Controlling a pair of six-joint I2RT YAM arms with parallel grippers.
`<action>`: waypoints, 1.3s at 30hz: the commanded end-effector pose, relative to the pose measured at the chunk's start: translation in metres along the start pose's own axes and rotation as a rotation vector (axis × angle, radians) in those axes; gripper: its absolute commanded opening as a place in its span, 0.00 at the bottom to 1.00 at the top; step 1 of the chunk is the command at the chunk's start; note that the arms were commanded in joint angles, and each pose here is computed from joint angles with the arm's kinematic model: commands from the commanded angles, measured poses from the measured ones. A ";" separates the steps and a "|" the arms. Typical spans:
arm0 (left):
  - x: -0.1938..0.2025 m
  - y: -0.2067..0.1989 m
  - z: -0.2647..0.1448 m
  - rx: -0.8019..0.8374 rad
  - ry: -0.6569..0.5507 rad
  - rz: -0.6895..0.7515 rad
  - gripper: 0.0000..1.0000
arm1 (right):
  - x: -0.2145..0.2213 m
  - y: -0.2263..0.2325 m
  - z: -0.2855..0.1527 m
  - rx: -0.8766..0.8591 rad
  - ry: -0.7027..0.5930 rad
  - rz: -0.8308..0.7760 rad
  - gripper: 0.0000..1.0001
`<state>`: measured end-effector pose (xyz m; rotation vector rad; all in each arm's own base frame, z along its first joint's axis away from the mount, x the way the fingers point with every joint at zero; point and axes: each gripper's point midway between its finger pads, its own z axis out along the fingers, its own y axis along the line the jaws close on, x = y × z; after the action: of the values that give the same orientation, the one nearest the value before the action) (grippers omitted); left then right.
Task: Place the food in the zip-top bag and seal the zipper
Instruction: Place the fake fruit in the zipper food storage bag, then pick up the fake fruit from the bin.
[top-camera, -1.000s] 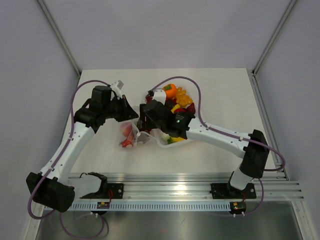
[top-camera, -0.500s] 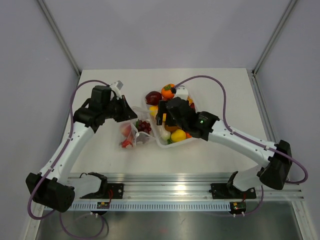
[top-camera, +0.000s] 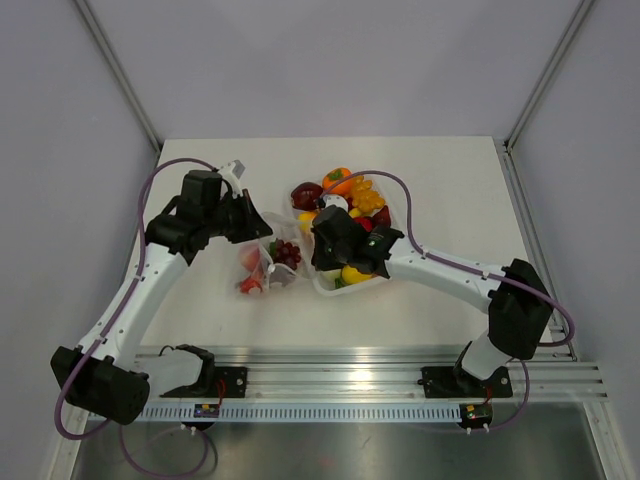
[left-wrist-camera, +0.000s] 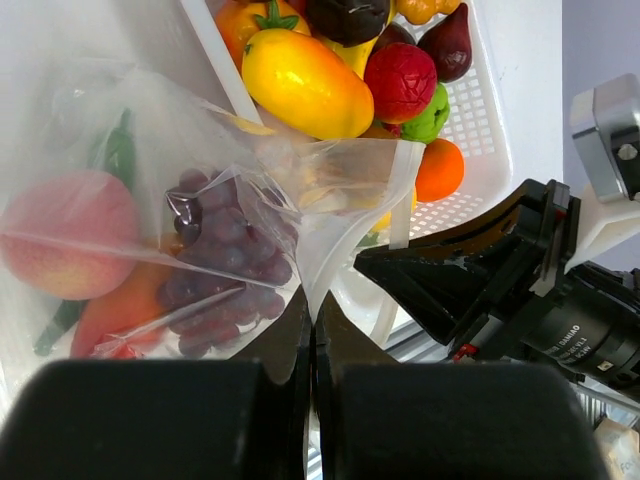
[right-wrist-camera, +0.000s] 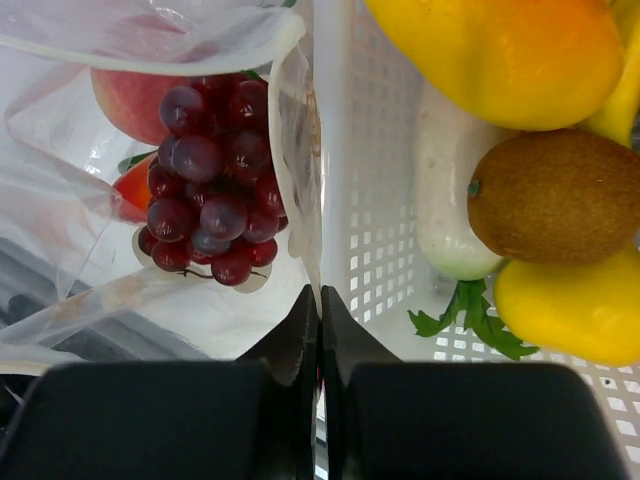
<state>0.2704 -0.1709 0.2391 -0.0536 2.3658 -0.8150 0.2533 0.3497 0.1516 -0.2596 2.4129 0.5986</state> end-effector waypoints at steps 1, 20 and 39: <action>-0.025 -0.014 -0.018 0.018 -0.102 0.065 0.00 | -0.028 0.029 -0.005 -0.098 -0.067 0.012 0.01; -0.011 0.035 -0.024 -0.213 -0.073 0.134 0.31 | -0.066 0.055 -0.009 -0.142 -0.135 -0.020 0.00; -0.018 0.029 -0.030 -0.206 -0.105 0.118 0.00 | -0.064 0.045 -0.006 -0.088 -0.127 -0.038 0.44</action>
<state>0.2636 -0.1238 0.2258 -0.0354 2.4140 -0.4706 0.2768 0.3870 0.1837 -0.2839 2.3287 0.6820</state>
